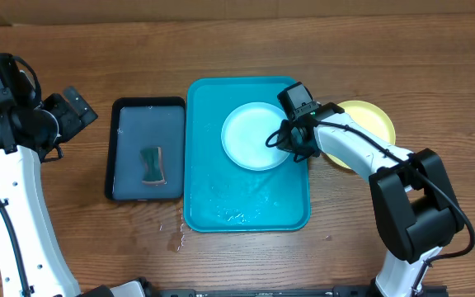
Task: Clean dirty plates on tray and stack at the side
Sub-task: 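Carry the white plate right toward the yellow plate stack, then lower the white plate onto the yellow plate stack with the right gripper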
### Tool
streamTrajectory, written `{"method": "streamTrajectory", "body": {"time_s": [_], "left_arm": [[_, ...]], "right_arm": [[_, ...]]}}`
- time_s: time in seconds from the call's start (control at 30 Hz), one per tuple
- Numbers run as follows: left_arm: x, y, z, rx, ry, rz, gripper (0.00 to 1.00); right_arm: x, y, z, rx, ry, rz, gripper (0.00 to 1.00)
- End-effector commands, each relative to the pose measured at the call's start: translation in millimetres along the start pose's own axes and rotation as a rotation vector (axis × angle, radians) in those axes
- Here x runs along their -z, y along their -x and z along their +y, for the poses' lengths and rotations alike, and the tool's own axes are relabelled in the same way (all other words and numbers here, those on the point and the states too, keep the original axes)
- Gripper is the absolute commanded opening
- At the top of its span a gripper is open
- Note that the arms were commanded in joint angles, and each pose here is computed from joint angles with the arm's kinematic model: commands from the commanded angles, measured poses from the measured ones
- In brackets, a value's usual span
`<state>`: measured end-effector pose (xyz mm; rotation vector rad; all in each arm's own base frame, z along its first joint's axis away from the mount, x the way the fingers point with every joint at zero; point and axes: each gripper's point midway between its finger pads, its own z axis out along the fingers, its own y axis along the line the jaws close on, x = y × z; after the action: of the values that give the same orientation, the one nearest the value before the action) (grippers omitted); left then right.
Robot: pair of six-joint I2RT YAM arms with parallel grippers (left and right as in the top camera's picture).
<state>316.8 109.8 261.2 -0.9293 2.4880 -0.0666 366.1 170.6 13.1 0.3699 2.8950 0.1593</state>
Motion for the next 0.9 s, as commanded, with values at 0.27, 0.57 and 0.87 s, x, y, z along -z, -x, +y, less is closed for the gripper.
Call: {"method": "streamTrajectory", "body": {"time_s": [0.27, 0.57, 0.87], "left_arm": [[5.4, 4.3, -0.3, 0.021, -0.001, -0.022, 1.0], [5.4, 4.3, -0.3, 0.021, -0.001, -0.022, 1.0], [5.4, 4.3, -0.3, 0.021, -0.001, -0.022, 1.0]], "right_arm": [[65.6, 38.7, 11.3, 0.028, 0.071, -0.11, 0.04], [96.1, 68.8, -47.4, -0.165, 0.124, -0.072, 0.04], [103.5, 81.8, -167.6, -0.483, 0.047, -0.011, 0.04]]}}
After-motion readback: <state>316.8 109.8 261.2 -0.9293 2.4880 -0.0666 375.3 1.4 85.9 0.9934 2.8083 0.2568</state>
